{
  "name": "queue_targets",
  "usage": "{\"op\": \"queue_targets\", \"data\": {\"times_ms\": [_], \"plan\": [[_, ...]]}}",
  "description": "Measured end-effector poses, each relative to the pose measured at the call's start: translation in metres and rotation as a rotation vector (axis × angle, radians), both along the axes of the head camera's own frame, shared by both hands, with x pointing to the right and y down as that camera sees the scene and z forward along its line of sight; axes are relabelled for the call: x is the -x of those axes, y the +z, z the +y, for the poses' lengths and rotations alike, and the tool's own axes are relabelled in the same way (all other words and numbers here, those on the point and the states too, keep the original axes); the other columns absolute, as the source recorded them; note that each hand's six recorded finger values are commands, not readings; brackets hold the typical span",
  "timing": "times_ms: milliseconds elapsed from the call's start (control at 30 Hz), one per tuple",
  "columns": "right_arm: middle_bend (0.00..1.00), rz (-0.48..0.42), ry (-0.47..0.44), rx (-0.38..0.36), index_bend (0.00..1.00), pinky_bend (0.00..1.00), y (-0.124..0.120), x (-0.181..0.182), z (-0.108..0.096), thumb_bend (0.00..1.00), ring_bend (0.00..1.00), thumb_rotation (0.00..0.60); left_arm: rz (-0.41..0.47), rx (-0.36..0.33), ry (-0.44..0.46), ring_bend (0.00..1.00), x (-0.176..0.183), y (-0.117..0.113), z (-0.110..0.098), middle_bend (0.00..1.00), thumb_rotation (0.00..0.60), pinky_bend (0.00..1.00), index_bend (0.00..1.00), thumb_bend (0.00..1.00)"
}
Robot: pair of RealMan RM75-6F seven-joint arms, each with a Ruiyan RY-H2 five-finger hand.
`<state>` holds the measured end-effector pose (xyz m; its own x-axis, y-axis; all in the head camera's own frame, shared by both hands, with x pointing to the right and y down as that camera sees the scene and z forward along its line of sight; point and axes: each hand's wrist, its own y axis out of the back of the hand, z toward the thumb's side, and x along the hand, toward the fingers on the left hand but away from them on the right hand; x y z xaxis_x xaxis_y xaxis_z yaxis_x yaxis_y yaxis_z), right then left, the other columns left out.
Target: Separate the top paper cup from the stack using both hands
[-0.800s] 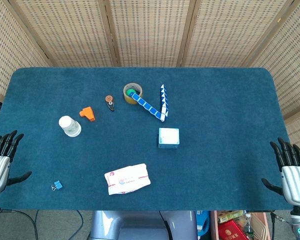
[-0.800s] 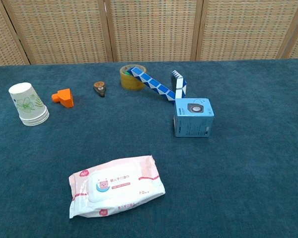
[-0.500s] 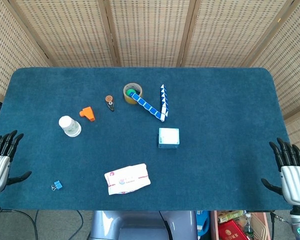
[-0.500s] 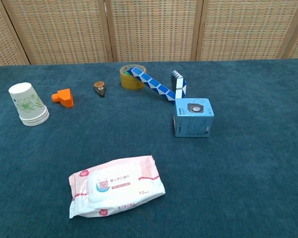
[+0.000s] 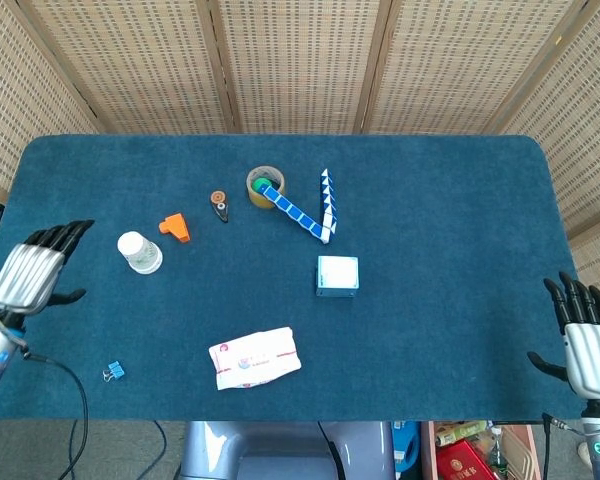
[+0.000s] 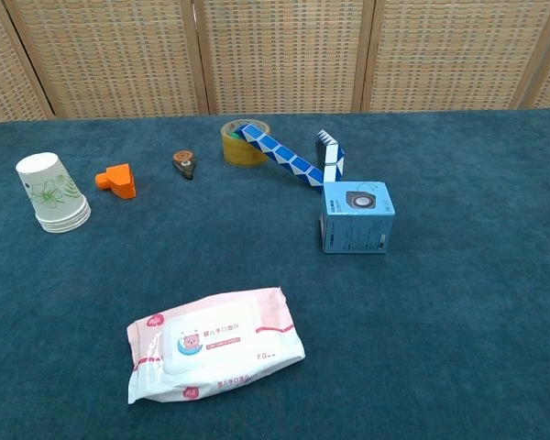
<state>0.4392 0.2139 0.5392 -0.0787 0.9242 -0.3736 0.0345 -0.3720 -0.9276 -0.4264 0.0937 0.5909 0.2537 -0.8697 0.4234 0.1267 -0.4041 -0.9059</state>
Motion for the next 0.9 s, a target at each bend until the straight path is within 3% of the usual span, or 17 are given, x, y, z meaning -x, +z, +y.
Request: {"op": "queue_targets", "data": {"times_ms": [133, 267, 667, 900], "plan": [[0.0, 0.016, 0.023, 0.011, 0.0, 0.0, 0.005, -0.007, -0.003, 0.0, 0.0, 0.6, -0.032, 0.023, 0.063, 0.24, -0.013, 0.03, -0.028, 0.21, 0.6, 0.29, 0.15, 0.11], [0.0, 0.029, 0.04, 0.017, 0.0, 0.0, 0.008, -0.013, -0.006, 0.0, 0.0, 0.6, -0.056, 0.064, 0.094, 0.25, -0.027, 0.061, -0.043, 0.22, 0.6, 0.3, 0.18, 0.11], [0.0, 0.057, 0.085, 0.039, 0.0, 0.0, 0.017, -0.027, -0.008, 0.0, 0.0, 0.6, -0.073, 0.148, 0.077, 0.32, -0.035, 0.107, -0.056, 0.31, 0.6, 0.34, 0.28, 0.11], [0.0, 0.059, 0.094, 0.046, 0.0, 0.0, 0.019, -0.029, -0.007, 0.0, 0.0, 0.6, -0.078, 0.15, 0.063, 0.39, -0.034, 0.118, -0.058, 0.37, 0.6, 0.41, 0.34, 0.11]]}}
